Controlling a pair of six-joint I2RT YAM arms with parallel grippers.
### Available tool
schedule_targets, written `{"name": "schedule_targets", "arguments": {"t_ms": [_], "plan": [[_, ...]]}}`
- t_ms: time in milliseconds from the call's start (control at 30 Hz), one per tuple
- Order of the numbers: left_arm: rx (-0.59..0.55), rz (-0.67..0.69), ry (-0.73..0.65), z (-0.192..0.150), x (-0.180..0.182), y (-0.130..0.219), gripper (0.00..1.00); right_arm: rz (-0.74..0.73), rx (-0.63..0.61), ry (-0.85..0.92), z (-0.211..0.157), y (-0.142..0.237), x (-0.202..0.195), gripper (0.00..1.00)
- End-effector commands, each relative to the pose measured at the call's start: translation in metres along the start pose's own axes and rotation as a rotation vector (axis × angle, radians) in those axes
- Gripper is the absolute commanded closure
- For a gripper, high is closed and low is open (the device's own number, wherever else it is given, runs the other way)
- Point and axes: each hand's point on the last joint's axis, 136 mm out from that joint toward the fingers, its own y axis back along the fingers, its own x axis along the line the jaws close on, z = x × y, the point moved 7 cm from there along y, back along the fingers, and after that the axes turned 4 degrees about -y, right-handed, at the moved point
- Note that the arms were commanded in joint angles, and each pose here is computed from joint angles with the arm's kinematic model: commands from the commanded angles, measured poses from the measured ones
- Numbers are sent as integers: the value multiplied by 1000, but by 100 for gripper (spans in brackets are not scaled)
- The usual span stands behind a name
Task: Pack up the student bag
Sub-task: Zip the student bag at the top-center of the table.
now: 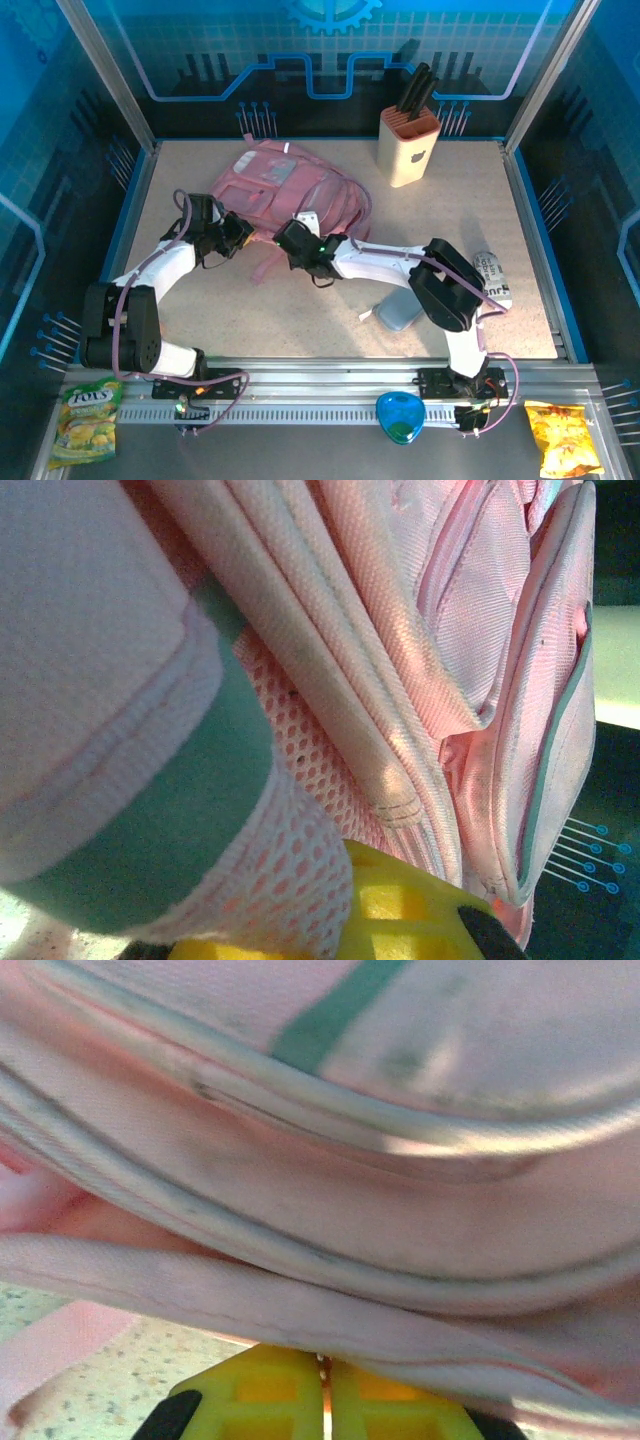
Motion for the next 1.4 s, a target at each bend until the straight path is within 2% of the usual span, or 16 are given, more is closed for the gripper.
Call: {"name": "schedule_targets", "arguments": {"t_ms": [0, 200, 400, 500, 667, 833, 1000, 1200, 1367], "plan": [[-81, -63, -67, 16, -21, 23, 100, -178, -74, -59, 5, 9, -52, 92], [-83, -61, -49, 18, -16, 19, 100, -237, -25, -95, 0, 12, -97, 95], [-86, -58, -36, 24, -15, 10, 100, -198, 7, -71, 7, 15, -111, 98], [-87, -59, -32, 33, -18, 0, 100, -111, 24, -38, 9, 16, -105, 100], [-73, -73, -27, 54, -27, -23, 96, 146, 63, 47, 10, 19, -70, 100], [-93, -46, -20, 73, -26, -36, 84, 316, 79, 142, 7, 27, -26, 100], [-126, 18, 19, 77, -7, -30, 67, 436, 100, 169, 4, 25, 13, 100], [-161, 57, 60, 55, 15, -7, 46, 521, 135, 154, 2, 14, 41, 100], [-41, -34, 91, 25, 19, -2, 38, 553, 148, 157, 2, 10, 52, 100]]}}
